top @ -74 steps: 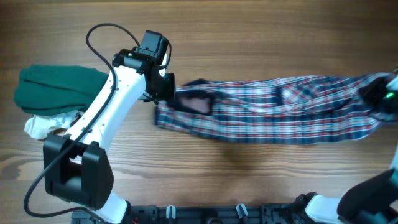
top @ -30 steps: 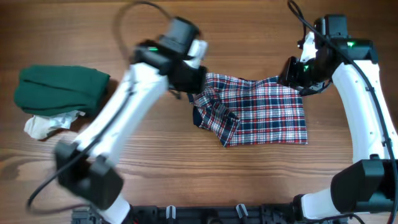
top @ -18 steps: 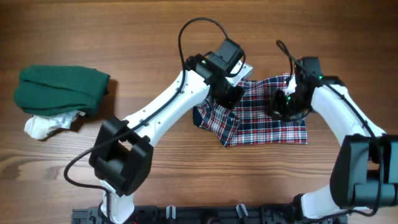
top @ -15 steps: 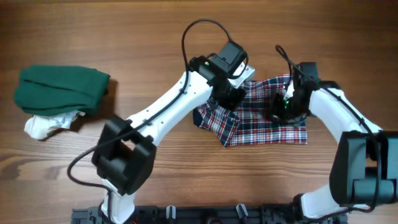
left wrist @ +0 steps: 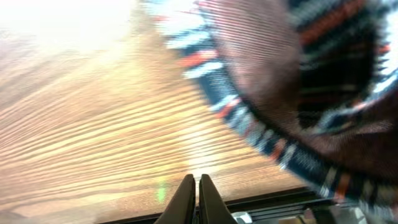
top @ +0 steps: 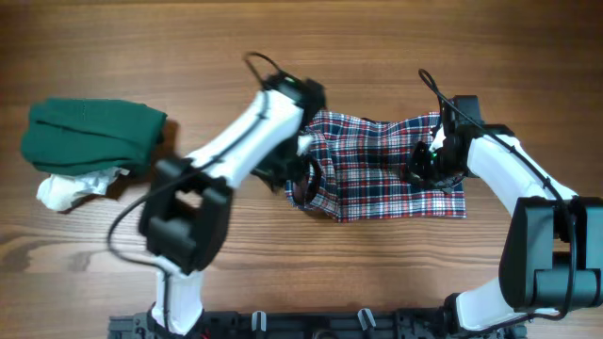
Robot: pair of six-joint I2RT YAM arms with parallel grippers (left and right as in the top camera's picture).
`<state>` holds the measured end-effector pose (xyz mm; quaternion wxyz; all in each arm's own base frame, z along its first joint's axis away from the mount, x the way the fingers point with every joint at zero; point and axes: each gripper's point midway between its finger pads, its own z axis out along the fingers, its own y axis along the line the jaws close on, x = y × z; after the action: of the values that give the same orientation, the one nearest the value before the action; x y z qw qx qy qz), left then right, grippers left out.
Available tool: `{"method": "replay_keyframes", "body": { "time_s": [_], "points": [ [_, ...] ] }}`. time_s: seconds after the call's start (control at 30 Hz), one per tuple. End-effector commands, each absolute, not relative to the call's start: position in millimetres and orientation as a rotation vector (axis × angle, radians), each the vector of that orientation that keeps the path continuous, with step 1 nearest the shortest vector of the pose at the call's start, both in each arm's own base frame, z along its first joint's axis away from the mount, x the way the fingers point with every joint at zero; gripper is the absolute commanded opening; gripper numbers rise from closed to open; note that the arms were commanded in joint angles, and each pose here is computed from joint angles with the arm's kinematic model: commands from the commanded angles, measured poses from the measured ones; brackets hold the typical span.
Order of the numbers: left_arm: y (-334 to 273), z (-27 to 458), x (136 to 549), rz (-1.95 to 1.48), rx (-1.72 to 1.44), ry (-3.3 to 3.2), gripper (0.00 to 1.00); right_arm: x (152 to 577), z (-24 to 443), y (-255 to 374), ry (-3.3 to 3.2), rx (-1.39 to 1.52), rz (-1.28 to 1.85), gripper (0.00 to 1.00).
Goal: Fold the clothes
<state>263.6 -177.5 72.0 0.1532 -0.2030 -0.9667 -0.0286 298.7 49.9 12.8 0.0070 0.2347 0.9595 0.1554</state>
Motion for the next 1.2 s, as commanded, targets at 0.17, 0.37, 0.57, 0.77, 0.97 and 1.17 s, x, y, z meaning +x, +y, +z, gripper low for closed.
{"method": "replay_keyframes", "body": {
  "time_s": [0.17, 0.37, 0.57, 0.77, 0.97, 1.17],
  "points": [
    [-251.2, 145.4, 322.1, 0.636, -0.61, -3.13, 0.05, 294.3, 11.5, 60.4, 3.032, 0.626, 0.586, 0.04],
    [-312.8, 90.6, 321.4, 0.636, -0.982, -3.05, 0.06, 293.6, 11.4, 60.4, 3.034, 0.638, 0.586, 0.04],
    [-256.9, 26.4, 306.0, 0.216, -0.862, -2.915, 0.04, 292.3, 11.3, 60.4, 3.039, 0.648, 0.585, 0.04],
    [-145.9, 42.7, 323.8, -0.191, -0.366, -2.947, 0.04, 292.6, 11.3, 60.3, 3.037, 0.652, 0.585, 0.05],
    [-152.3, 85.4, 336.0, 0.186, -0.234, -3.042, 0.04, 307.6, 41.0, 80.8, 2.96, 0.346, 0.781, 0.04],
    [-217.2, 111.4, 351.3, 0.573, -0.383, -3.124, 0.08, 330.9, 141.2, 77.4, 2.701, 0.164, 0.823, 0.5]
  ]
}}
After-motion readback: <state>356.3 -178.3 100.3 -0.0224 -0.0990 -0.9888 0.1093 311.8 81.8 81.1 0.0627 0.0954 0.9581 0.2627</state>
